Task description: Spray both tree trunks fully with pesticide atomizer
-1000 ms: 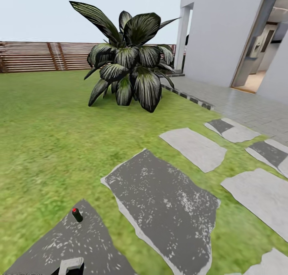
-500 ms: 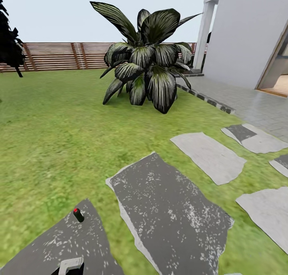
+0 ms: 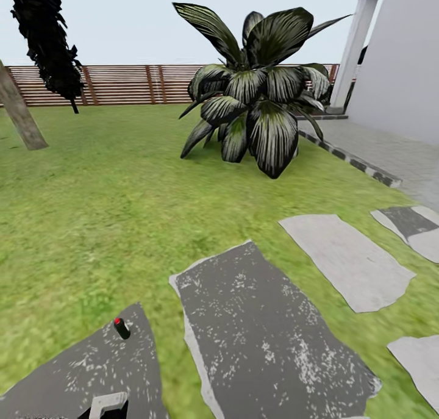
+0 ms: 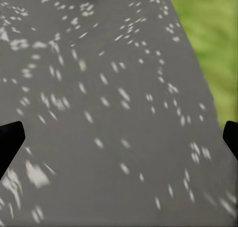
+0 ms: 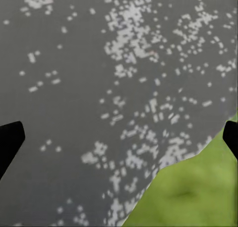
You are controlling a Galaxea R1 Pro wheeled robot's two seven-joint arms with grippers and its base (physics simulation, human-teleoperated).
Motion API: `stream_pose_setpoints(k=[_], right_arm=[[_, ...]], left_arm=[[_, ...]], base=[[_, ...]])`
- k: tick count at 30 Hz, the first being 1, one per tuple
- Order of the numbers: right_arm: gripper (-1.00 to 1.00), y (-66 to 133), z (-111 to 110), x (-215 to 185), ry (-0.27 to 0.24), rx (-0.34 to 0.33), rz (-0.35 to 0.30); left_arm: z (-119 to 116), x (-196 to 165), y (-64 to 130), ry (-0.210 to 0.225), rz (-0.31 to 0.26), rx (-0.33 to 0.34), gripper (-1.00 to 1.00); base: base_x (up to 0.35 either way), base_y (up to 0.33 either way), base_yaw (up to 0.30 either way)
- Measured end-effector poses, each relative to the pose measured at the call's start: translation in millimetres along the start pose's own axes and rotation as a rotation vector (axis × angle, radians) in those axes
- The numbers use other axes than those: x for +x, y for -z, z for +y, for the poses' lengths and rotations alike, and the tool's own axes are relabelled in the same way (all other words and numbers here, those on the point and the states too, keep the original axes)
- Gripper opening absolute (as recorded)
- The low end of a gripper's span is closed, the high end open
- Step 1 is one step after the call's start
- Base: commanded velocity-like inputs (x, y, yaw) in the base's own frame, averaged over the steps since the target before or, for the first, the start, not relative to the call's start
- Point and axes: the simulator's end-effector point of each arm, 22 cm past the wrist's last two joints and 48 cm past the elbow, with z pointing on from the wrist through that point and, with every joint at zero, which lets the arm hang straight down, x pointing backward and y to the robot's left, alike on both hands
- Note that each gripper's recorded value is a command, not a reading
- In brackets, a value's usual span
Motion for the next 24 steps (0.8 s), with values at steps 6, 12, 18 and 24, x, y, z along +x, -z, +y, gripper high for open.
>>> stream_pose_setpoints(k=[6,12,18,24], right_arm=[[1.0,0.0,0.0,0.0,0.0,0.0,0.0],[1.0,0.0,0.3,0.0,-0.001,-0.001,0.0],[1.0,0.0,0.6,0.0,-0.002,-0.001,0.0],[1.0,0.0,0.8,0.0,-0.002,-0.002,0.0]], left_arm=[[0.0,0.0,0.0,0.0,0.0,0.0,1.0],[0.3,0.0,0.0,0.0,0.0,0.0,1.0],[1.0,-0.1,-0.1,0.0,0.0,-0.001,1.0],[1.1,-0.2,-0.1,0.0,0.0,-0.001,1.0]], base=[[0.181,-0.207,0.278],[0.152,-0.081,0.278],[0.119,-0.005,0.278],[0.094,0.0,0.278]])
